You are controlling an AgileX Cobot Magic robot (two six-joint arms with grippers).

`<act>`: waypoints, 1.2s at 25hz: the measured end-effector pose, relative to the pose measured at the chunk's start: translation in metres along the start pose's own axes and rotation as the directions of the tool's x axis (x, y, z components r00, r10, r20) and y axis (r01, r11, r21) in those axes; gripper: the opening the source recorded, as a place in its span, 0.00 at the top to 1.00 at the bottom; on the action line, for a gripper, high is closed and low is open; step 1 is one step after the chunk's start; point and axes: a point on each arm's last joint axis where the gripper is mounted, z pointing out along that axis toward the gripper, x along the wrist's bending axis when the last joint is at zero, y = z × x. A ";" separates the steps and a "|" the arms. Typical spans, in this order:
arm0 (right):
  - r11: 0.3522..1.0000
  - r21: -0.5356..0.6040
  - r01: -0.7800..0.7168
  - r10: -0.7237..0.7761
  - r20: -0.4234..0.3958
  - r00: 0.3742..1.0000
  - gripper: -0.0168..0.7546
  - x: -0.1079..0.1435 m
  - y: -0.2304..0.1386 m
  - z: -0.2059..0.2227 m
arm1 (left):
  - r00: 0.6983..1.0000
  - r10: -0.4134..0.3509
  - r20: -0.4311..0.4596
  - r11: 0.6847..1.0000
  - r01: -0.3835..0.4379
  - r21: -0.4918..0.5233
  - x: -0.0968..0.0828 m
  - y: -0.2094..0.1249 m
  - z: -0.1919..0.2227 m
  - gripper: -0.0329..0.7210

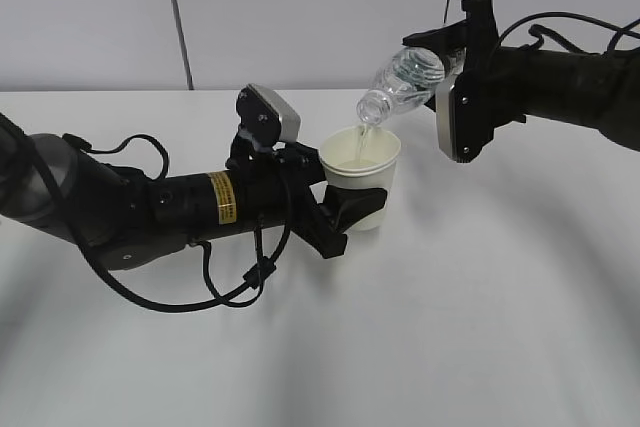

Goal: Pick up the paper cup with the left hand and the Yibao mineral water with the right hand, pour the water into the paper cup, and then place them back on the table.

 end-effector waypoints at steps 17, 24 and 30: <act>0.997 0.000 -0.081 0.081 0.000 0.997 0.34 0.000 0.000 0.000 | 1.000 0.000 0.000 1.000 0.000 0.001 0.000 0.000 0.000 0.38; 0.985 0.014 -0.172 0.173 -0.014 0.985 0.34 0.001 -0.001 0.000 | 1.000 0.000 0.000 1.000 0.000 0.001 0.000 0.000 0.000 0.38; 0.922 0.045 -0.384 0.385 -0.023 0.923 0.34 0.004 -0.003 0.000 | 1.000 0.000 0.000 1.000 0.000 0.001 0.000 0.000 0.000 0.38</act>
